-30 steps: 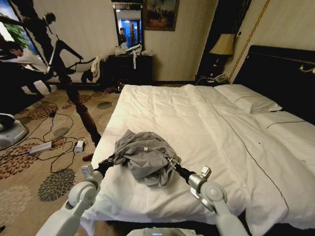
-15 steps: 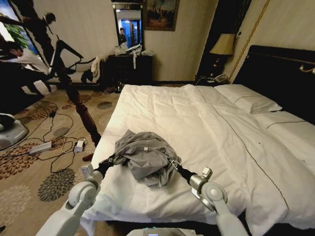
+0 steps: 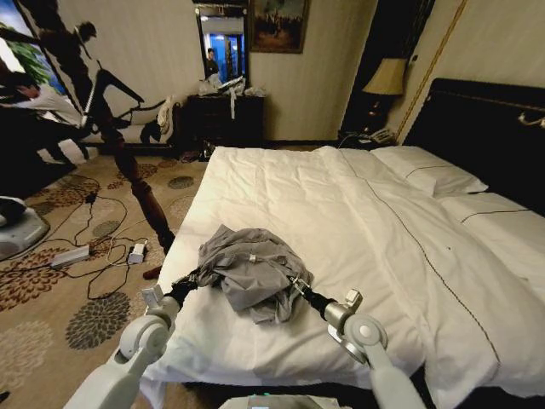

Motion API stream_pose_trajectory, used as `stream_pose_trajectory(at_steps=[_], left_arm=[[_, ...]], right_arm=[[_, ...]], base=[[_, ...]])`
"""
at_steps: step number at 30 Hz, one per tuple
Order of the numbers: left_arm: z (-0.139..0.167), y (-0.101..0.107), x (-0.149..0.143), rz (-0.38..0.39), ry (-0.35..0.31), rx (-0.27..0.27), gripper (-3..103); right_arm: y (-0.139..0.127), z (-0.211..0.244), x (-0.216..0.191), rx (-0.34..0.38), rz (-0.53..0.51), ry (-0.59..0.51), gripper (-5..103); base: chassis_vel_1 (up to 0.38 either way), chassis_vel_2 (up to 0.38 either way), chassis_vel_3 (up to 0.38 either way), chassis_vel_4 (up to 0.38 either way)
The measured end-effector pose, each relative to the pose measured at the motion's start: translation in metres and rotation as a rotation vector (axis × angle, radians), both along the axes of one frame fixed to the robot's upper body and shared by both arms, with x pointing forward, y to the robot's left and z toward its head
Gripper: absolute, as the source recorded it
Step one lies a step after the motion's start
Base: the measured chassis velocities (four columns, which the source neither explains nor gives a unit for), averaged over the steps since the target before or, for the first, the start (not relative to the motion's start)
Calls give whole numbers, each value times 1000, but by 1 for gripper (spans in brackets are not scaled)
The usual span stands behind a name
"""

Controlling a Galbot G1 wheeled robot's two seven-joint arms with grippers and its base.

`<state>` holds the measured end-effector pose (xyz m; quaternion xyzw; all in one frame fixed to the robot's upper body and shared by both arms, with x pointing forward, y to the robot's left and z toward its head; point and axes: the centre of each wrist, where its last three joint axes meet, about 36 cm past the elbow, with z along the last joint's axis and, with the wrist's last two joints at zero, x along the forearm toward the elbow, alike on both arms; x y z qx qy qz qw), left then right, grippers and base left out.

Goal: Pick up the clothes from the bed and hang them on the clothes hanger.

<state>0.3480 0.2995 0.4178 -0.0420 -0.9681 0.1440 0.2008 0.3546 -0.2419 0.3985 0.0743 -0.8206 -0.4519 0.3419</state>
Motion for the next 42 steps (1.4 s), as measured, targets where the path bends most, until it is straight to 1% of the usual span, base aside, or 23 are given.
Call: stream_pose_trajectory(at_steps=[2, 4, 7, 9, 10, 11, 13, 16, 18, 21, 22, 25, 26, 27, 28, 29, 33, 35, 36, 38, 40, 41, 42], left_arm=[[1, 0, 0, -1, 0, 0, 0], [1, 0, 0, -1, 0, 0, 0], [-1, 0, 0, -1, 3, -1, 0], [-1, -1, 0, -2, 4, -3, 0], [-2, -2, 0, -2, 5, -4, 0], [-2, -2, 1, -3, 5, -6, 0], [-3, -2, 1, -3, 5, -6, 0], [-3, -2, 1, -2, 6, -6, 0], [-4, -2, 1, -1, 6, -6, 0], [-4, -2, 1, 0, 7, -6, 0], [-4, -2, 1, 0, 7, -6, 0], [-4, -2, 2, -2, 6, -7, 0], [-4, -2, 2, -2, 6, -6, 0], [-4, -2, 2, -3, 5, -6, 0], [-4, -2, 2, -3, 5, -6, 0], [-4, -2, 2, -5, 5, -5, 0], [0, -1, 2, -13, -4, 1, 0], [12, 1, 5, -28, -34, 20, 0], [12, 1, 5, -28, -34, 20, 0], [26, 5, 9, -45, -64, 38, 0], [56, 12, 14, -87, -116, 85, 0], [56, 12, 14, -87, -116, 85, 0], [69, 15, 16, -105, -136, 102, 0]], right_arm=[[0, 0, 2, 0, -3, -2, 94], [-1, 0, 2, 0, -5, -3, 94], [-2, -1, 3, -1, -14, -4, 78], [-2, -2, 3, -1, -15, -5, 78], [-2, -2, 3, 0, -15, -6, 68], [-2, -2, 3, 1, -16, -7, 62], [-2, -2, 3, 1, -16, -7, 62], [-4, -2, 2, -1, -17, -11, 46], [-5, -2, 2, -2, -18, -11, 46], [-7, -2, 1, -8, -19, -15, 30], [-7, -2, 1, -8, -19, -15, 30], [-8, -2, 1, -15, -19, -22, 14], [-9, -1, 1, -19, -19, -25, 14], [-9, -1, 0, -24, -18, -29, 8], [-9, -1, 0, -24, -18, -29, 8], [-10, 0, 0, -32, -17, -35, 3], [-12, 5, -2, -70, -10, -68, 1], [-18, 18, -3, -140, 10, -126, 0], [-18, 18, -3, -140, 10, -126, 0], [-24, 34, -3, -198, 25, -178, 0], [-38, 62, -2, -304, 48, -280, 0], [-38, 62, -2, -304, 48, -280, 0], [-44, 74, -1, -349, 58, -325, 0]], base=[[0, 0, 0, 0], [0, 0, 0, 0], [0, 0, 0, 0], [0, 0, 0, 0], [0, 0, 0, 0], [0, 0, 0, 0], [0, 0, 0, 0], [0, 0, 0, 0], [0, 0, 0, 0], [0, 0, 0, 0], [0, 0, 0, 0], [0, 0, 0, 0], [0, 0, 0, 0], [0, 0, 0, 0], [0, 0, 0, 0], [0, 0, 0, 0], [0, 0, 0, 0], [0, 0, 0, 0], [0, 0, 0, 0], [0, 0, 0, 0], [0, 0, 0, 0], [0, 0, 0, 0], [0, 0, 0, 0]])
